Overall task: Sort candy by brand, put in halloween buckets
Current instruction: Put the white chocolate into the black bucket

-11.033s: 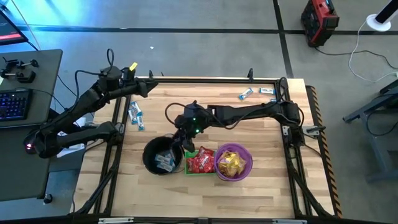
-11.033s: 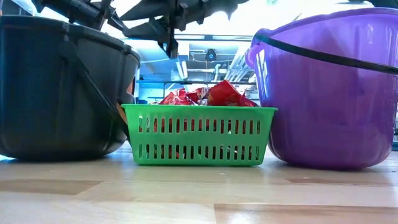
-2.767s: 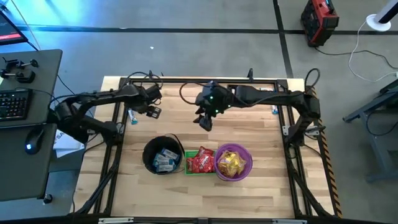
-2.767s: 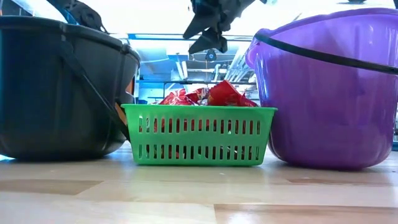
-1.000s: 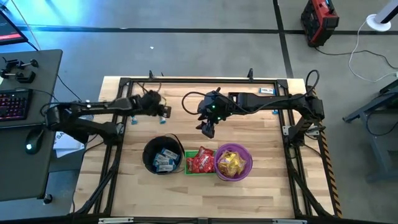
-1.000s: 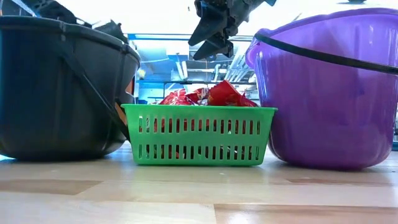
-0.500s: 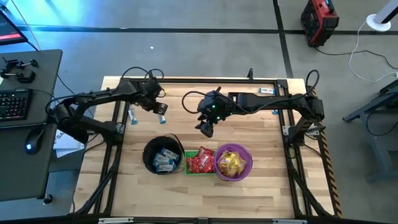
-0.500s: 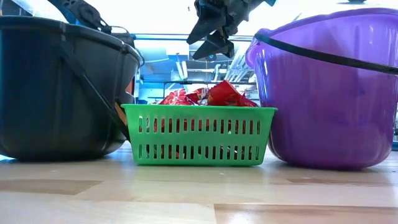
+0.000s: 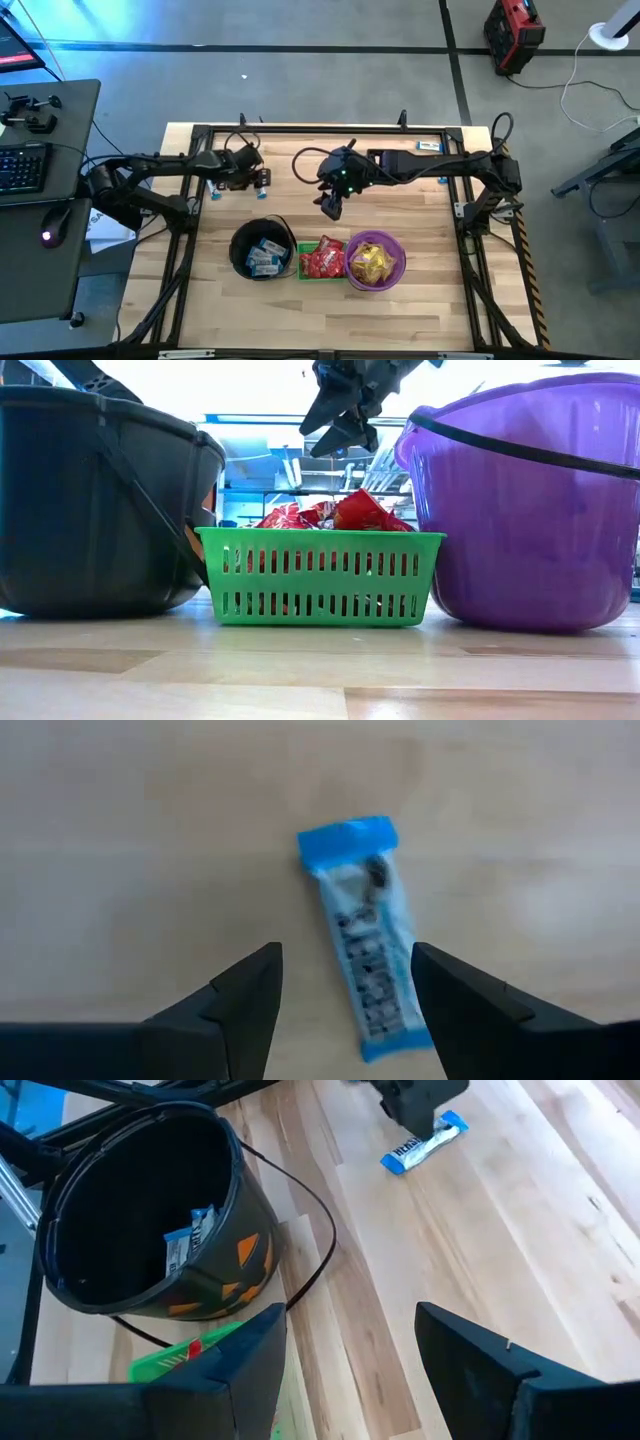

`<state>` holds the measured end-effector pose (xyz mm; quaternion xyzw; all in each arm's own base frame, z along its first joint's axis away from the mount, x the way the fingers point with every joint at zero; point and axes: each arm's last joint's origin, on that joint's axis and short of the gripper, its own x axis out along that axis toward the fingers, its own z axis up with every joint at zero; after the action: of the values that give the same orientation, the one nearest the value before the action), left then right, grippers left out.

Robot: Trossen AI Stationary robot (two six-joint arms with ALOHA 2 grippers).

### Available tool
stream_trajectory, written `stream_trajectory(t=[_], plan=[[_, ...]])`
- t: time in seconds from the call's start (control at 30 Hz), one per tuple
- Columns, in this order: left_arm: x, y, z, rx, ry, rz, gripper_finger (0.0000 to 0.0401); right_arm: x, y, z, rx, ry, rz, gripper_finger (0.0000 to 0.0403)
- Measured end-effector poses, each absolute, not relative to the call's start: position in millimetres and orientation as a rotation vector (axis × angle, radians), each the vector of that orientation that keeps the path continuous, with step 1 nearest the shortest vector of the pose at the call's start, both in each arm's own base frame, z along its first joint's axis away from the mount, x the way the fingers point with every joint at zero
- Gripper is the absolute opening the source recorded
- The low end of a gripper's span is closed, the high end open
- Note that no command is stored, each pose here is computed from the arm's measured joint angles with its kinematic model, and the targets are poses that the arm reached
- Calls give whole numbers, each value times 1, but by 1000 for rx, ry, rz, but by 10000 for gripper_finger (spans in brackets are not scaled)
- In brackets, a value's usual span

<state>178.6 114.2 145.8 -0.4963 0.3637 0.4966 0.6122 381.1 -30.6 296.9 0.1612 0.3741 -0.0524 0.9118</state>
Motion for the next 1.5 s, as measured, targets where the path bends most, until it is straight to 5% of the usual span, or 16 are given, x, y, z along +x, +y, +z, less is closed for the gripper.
stream_trajectory(t=[0.37, 1.5], plan=[[183, 115, 143, -1175, 725, 1171, 214, 383, -31, 299, 294, 746, -96, 215], [191, 104, 117, -1065, 876, 1310, 186, 388, -33, 304, 274, 669, -92, 215]])
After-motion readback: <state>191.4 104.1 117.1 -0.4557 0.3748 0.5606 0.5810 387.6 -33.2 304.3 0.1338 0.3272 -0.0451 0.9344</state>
